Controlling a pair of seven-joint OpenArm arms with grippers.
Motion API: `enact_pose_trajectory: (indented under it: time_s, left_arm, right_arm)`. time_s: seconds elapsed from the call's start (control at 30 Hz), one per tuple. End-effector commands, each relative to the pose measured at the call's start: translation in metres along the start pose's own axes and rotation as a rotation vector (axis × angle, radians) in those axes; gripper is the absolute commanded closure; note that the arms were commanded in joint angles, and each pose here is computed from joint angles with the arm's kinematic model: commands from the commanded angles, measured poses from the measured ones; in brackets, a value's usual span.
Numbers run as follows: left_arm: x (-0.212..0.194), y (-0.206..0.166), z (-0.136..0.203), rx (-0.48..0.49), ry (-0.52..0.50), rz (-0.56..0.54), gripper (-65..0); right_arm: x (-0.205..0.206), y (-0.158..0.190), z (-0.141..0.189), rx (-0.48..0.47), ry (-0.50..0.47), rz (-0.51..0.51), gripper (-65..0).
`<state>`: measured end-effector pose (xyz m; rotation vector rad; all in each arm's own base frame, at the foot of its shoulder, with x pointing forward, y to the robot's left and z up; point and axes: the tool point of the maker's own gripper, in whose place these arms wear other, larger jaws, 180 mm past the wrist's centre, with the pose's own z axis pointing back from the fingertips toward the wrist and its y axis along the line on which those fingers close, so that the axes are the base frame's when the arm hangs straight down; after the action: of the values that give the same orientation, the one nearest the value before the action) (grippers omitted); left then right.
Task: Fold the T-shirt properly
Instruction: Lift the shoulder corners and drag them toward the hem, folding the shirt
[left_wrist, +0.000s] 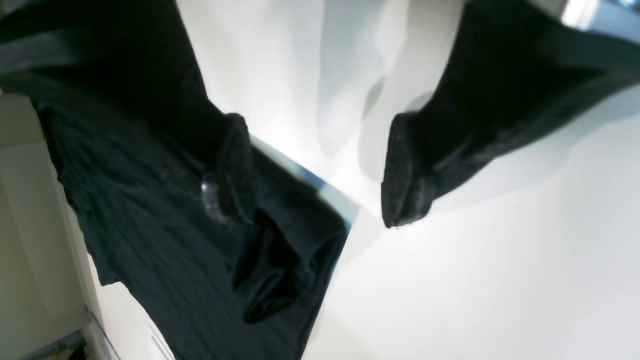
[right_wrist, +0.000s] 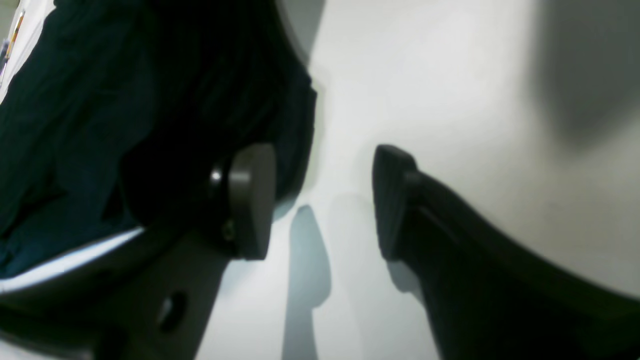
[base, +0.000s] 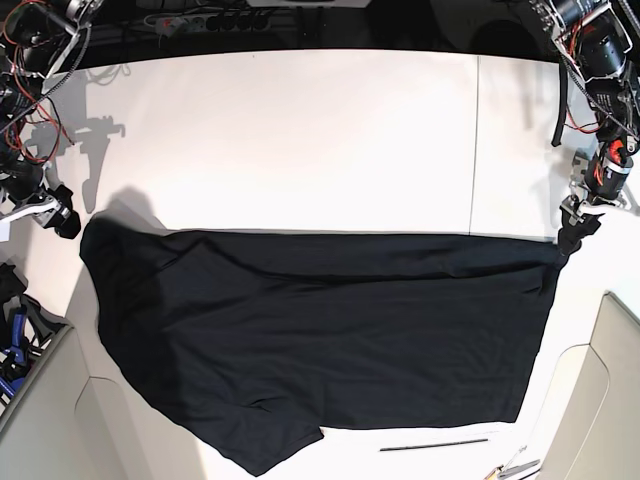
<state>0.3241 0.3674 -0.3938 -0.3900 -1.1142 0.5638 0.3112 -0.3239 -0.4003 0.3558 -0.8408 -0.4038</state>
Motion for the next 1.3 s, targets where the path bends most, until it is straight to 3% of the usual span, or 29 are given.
enact_pose_trajectory:
  time_s: [0.0, 0.2, 0.53, 0.6, 0.7, 0.8, 0.87, 1.0, 1.1, 1.27]
  left_arm:
    - [0.021, -0.007, -0.002, -0.021, -0.051, -0.038, -42.8]
    - [0.006, -0.027, -0.018, -0.058, -0.014, -0.139, -42.8]
    - [0.005, -0.056, -0.039, -0.104, -0.015, -0.145, -42.2]
    - [0.006, -0.056, -0.039, -0.102, -0.012, -0.154, -36.5]
    - [0.004, -0.055, -0.039, -0.098, -0.004, -0.163, -21.1]
    - [0.004, -0.055, -0.039, -0.097, -0.004, -0.165, -9.7]
    - [0.004, -0.055, -0.039, -0.097, -0.003, -0.166, 0.0]
    - [0.002, -0.055, -0.039, -0.097, 0.008, -0.166, 0.0]
    - [0.000, -0.057, -0.039, -0.109, 0.021, -0.168, 0.0]
    - [0.004, -0.057, -0.034, -0.132, 0.047, -0.112, 0.0]
  right_arm:
    - [0.022, 0.002, 0.004, 0.010, -0.060, 0.016, -31.2]
    - [0.014, 0.020, -0.008, 0.043, -0.065, 0.031, -31.3]
    - [-0.003, 0.056, -0.031, 0.111, -0.051, 0.039, -31.2]
    - [-0.001, 0.062, -0.034, 0.122, -0.059, 0.035, -31.2]
    - [0.006, 0.068, -0.037, 0.130, -0.071, 0.046, -31.2]
    - [0.013, 0.073, -0.039, 0.133, -0.080, 0.065, -30.8]
    - [0.012, 0.077, -0.043, 0.130, -0.064, 0.091, -23.7]
    - [0.001, 0.080, -0.050, 0.106, -0.019, 0.175, 0.0]
    - [-0.005, 0.078, -0.051, 0.087, 0.010, 0.212, 0.0]
    - [-0.009, 0.072, -0.046, 0.083, 0.044, 0.182, 0.0]
